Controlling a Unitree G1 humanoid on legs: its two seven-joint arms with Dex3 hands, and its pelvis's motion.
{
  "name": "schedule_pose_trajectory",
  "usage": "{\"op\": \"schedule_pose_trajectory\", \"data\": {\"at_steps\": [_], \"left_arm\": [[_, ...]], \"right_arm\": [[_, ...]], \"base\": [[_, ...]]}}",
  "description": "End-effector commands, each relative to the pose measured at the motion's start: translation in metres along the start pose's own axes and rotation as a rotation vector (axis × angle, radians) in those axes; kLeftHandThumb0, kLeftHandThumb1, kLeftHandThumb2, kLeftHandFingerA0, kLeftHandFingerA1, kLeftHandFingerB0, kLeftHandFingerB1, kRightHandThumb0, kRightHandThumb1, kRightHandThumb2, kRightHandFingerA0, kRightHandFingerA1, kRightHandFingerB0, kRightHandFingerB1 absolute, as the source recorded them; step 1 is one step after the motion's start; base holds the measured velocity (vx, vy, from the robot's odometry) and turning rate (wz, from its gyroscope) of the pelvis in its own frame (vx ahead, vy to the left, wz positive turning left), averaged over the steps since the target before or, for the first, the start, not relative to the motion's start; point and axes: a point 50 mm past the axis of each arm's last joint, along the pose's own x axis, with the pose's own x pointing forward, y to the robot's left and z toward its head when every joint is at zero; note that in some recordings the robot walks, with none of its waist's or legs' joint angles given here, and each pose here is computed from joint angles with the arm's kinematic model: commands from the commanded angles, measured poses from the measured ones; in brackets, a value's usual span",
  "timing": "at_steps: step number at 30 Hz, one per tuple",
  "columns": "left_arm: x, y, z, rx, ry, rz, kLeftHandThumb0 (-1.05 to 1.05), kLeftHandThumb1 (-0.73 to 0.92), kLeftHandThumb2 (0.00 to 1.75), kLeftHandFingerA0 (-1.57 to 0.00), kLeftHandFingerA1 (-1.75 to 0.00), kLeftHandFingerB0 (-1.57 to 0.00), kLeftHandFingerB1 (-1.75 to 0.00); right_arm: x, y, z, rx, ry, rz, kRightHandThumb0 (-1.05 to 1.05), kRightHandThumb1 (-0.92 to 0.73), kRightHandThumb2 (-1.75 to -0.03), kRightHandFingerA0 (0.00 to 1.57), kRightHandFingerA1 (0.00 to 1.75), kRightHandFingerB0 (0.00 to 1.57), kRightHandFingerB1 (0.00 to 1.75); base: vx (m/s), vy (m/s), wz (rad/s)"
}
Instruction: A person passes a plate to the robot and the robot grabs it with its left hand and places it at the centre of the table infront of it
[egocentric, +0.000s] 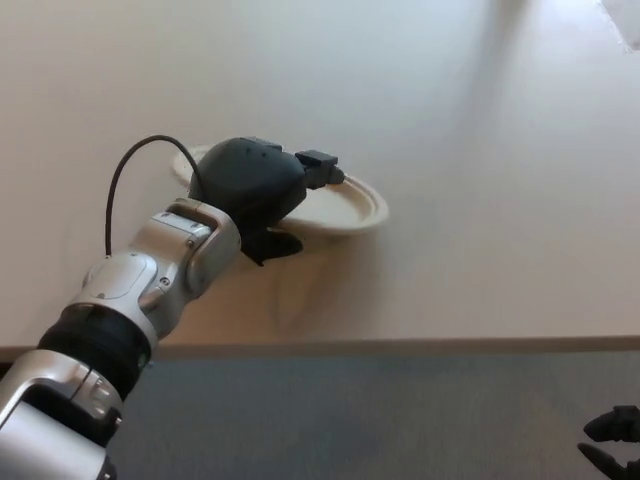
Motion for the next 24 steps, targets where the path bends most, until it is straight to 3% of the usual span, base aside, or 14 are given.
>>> {"op": "schedule_pose_trajectory", "data": {"at_steps": [1, 7, 8, 9, 11, 12, 13, 14, 15, 16, 18, 21, 23, 24], "left_arm": [[0.006, 0.007, 0.0, -0.164, 0.082, -0.239, -0.78, 0.42, 0.86, 0.0, -0.05, 0.0, -0.09], [0.007, 0.013, 0.004, -0.166, 0.081, -0.239, -0.88, 0.49, 0.9, 0.0, 0.0, 0.0, 0.0], [0.007, 0.013, 0.004, -0.176, 0.081, -0.243, -0.87, 0.47, 0.9, 0.0, 0.0, 0.0, 0.0], [0.006, 0.014, 0.003, -0.191, 0.08, -0.253, -0.87, 0.46, 0.91, 0.0, -0.03, 0.0, 0.0], [0.006, 0.015, 0.002, -0.211, 0.078, -0.263, -0.86, 0.46, 0.91, 0.0, -0.02, 0.0, 0.0], [0.007, 0.017, 0.002, -0.241, 0.08, -0.268, -0.85, 0.45, 0.9, 0.0, -0.01, 0.0, 0.0], [0.006, 0.016, 0.002, -0.262, 0.081, -0.272, -0.85, 0.45, 0.9, 0.0, -0.01, 0.0, 0.0], [0.006, 0.016, 0.002, -0.28, 0.081, -0.278, -0.85, 0.45, 0.9, 0.0, -0.03, 0.0, 0.0], [0.006, 0.016, 0.001, -0.298, 0.081, -0.284, -0.85, 0.45, 0.9, 0.0, -0.03, 0.0, 0.0], [0.009, 0.022, -0.002, -0.343, 0.075, -0.28, -0.85, 0.46, 0.9, 0.0, -0.07, 0.0, 0.0], [0.009, 0.025, -0.006, -0.428, 0.074, -0.305, -0.86, 0.47, 0.9, 0.0, -0.04, 0.0, 0.0], [0.008, 0.025, -0.009, -0.523, 0.079, -0.35, -0.98, 0.53, 0.66, 0.0, -0.01, 0.0, -0.02], [0.008, 0.026, -0.01, -0.566, 0.067, -0.365, -0.87, 0.46, 0.91, 0.0, -0.02, 0.0, 0.0], [0.008, 0.027, -0.01, -0.614, 0.06, -0.383, -1.02, 0.69, 0.61, -0.26, -0.33, 0.0, 0.0]], "right_arm": [[-0.002, -0.003, -0.005, -0.03, 0.009, 0.003, -0.8, -0.89, -0.66, 0.31, 0.55, 0.28, 0.44], [-0.001, -0.005, 0.0, -0.024, 0.001, 0.001, -0.78, -0.88, -0.66, 0.33, 0.55, 0.28, 0.44], [-0.001, -0.004, -0.001, -0.022, 0.001, 0.0, -0.78, -0.69, -1.11, 0.34, 0.63, 0.19, 0.52], [-0.001, -0.004, -0.001, -0.027, 0.002, 0.0, -0.78, -0.87, -0.67, 0.33, 0.56, 0.27, 0.45], [-0.001, -0.005, 0.0, -0.029, 0.003, -0.001, -0.77, -0.88, -0.66, 0.33, 0.55, 0.28, 0.44], [-0.001, -0.006, 0.0, -0.02, 0.005, -0.005, -0.79, -0.69, -1.11, 0.35, 0.63, 0.2, 0.52], [-0.001, -0.006, -0.001, -0.015, 0.007, -0.006, -0.79, -0.69, -1.11, 0.35, 0.63, 0.2, 0.52], [-0.001, -0.006, -0.001, -0.015, 0.008, -0.006, -0.79, -0.86, -0.66, 0.34, 0.57, 0.28, 0.44], [-0.001, -0.006, -0.001, -0.017, 0.008, -0.006, -0.79, -0.86, -0.66, 0.34, 0.57, 0.28, 0.44], [0.0, -0.014, 0.006, -0.019, -0.003, -0.02, -0.8, -0.69, -1.12, 0.36, 0.64, 0.2, 0.52], [0.0, -0.017, 0.007, 0.011, -0.004, -0.026, -0.78, -0.85, -0.65, 0.33, 0.56, 0.28, 0.44], [0.0, -0.017, 0.007, 0.007, -0.007, -0.022, -0.79, -0.84, -0.65, 0.31, 0.57, 0.27, 0.45], [0.0, -0.017, 0.007, 0.004, -0.001, -0.023, -0.8, -0.84, -0.65, 0.31, 0.56, 0.28, 0.44], [0.0, -0.017, 0.007, -0.004, 0.001, -0.025, -0.83, -0.67, -1.09, 0.32, 0.62, 0.22, 0.53]], "base": [[0.0, 0.0, 0.0], [0.0, 0.0, 0.0], [0.0, 0.0, 0.0], [0.0, 0.0, 0.0], [0.0, 0.0, 0.0], [0.0, 0.0, 0.0], [0.0, 0.0, 0.0], [0.0, 0.0, 0.0], [0.0, 0.0, 0.0], [0.0, 0.0, 0.0], [0.0, 0.0, 0.0], [0.0, 0.0, 0.0], [0.0, 0.0, 0.0], [0.0, 0.0, 0.0]]}}
